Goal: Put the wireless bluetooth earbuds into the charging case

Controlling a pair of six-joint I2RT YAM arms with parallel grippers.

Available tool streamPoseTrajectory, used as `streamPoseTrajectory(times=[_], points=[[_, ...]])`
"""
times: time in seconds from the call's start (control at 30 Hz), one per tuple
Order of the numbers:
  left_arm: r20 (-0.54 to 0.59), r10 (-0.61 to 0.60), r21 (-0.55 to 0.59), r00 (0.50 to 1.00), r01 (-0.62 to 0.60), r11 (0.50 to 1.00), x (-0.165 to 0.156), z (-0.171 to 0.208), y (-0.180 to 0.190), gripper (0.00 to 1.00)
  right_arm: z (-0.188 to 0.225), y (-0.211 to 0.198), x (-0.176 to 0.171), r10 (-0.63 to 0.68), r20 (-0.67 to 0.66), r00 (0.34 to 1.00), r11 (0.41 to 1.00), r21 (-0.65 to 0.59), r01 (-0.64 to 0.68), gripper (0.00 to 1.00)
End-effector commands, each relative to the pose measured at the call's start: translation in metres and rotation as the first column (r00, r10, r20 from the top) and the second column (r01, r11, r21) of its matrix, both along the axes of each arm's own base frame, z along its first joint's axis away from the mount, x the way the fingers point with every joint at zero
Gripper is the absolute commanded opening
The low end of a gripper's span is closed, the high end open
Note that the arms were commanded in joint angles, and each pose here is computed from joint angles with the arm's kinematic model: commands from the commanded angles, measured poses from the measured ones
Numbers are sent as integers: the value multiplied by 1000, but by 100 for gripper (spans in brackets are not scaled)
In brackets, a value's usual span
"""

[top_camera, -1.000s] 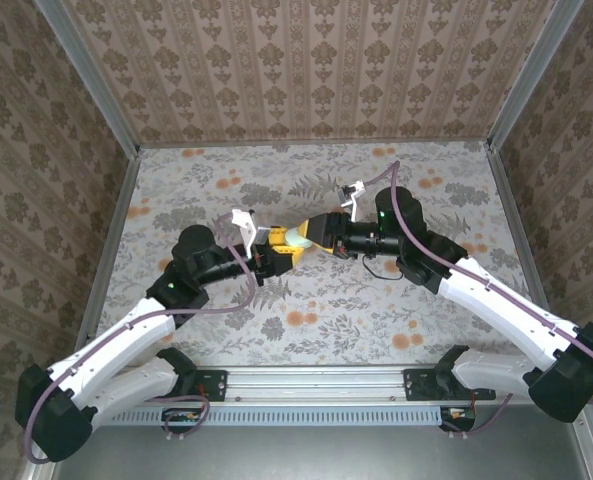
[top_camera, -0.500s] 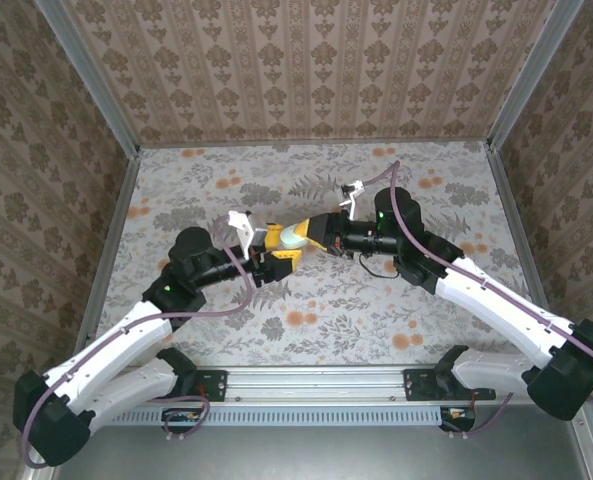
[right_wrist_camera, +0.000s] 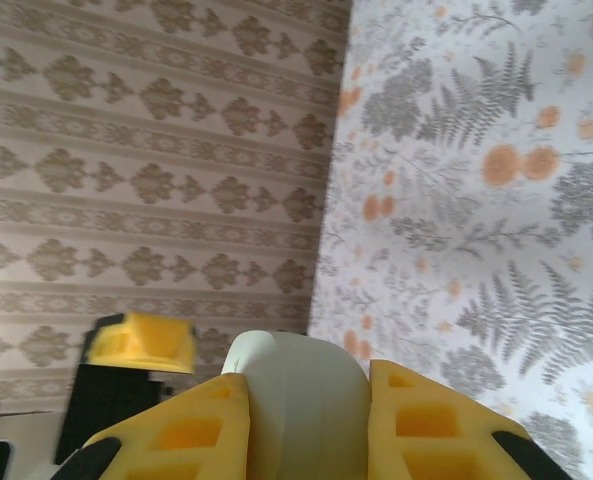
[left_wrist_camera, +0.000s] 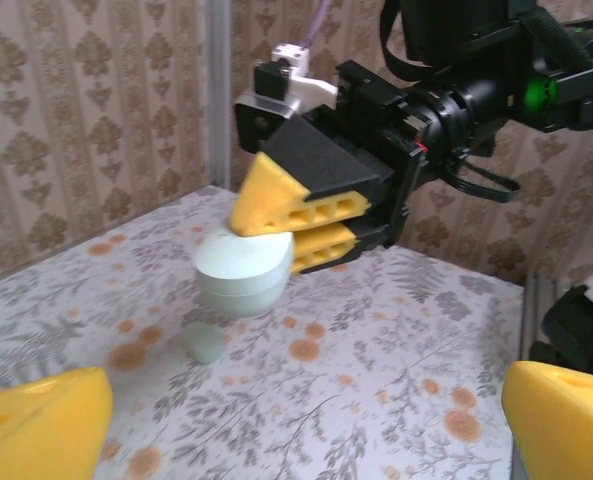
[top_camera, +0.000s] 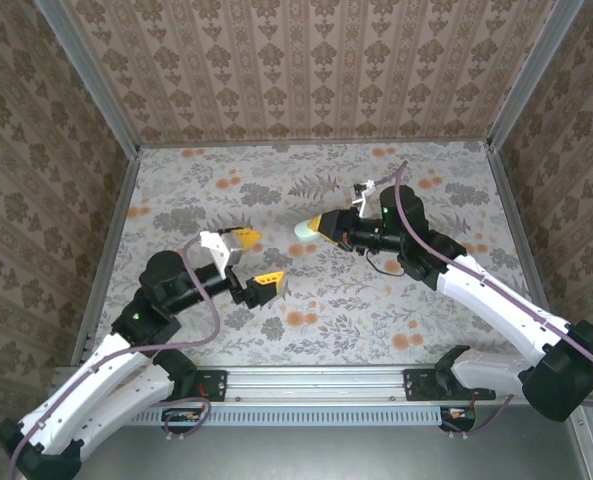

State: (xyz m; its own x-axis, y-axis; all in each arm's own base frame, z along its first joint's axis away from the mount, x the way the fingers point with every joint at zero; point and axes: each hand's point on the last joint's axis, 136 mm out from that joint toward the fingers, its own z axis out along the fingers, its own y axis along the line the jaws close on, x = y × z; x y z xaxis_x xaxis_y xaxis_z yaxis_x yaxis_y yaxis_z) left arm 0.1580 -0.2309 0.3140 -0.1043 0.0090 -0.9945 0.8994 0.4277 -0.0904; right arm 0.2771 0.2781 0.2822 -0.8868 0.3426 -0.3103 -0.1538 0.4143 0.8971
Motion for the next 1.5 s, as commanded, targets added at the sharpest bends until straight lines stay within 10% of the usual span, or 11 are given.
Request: streamPoseTrajectory(times=[0.0,0.87,1.47], points=[[-17,139,103,990,-137,985,11,-29,21,100,-59,-8,-2,7,-53,999,988,-155,-15,16],[-68,198,157,978,-186,970,18,-64,28,100,-245,1,-25,207,-244,947,878,-380,-290,18],[10,293,184,956,-289,939,36,-37,40,100,-217,-27,-22,183,-138,973,811,-539,-228,50]])
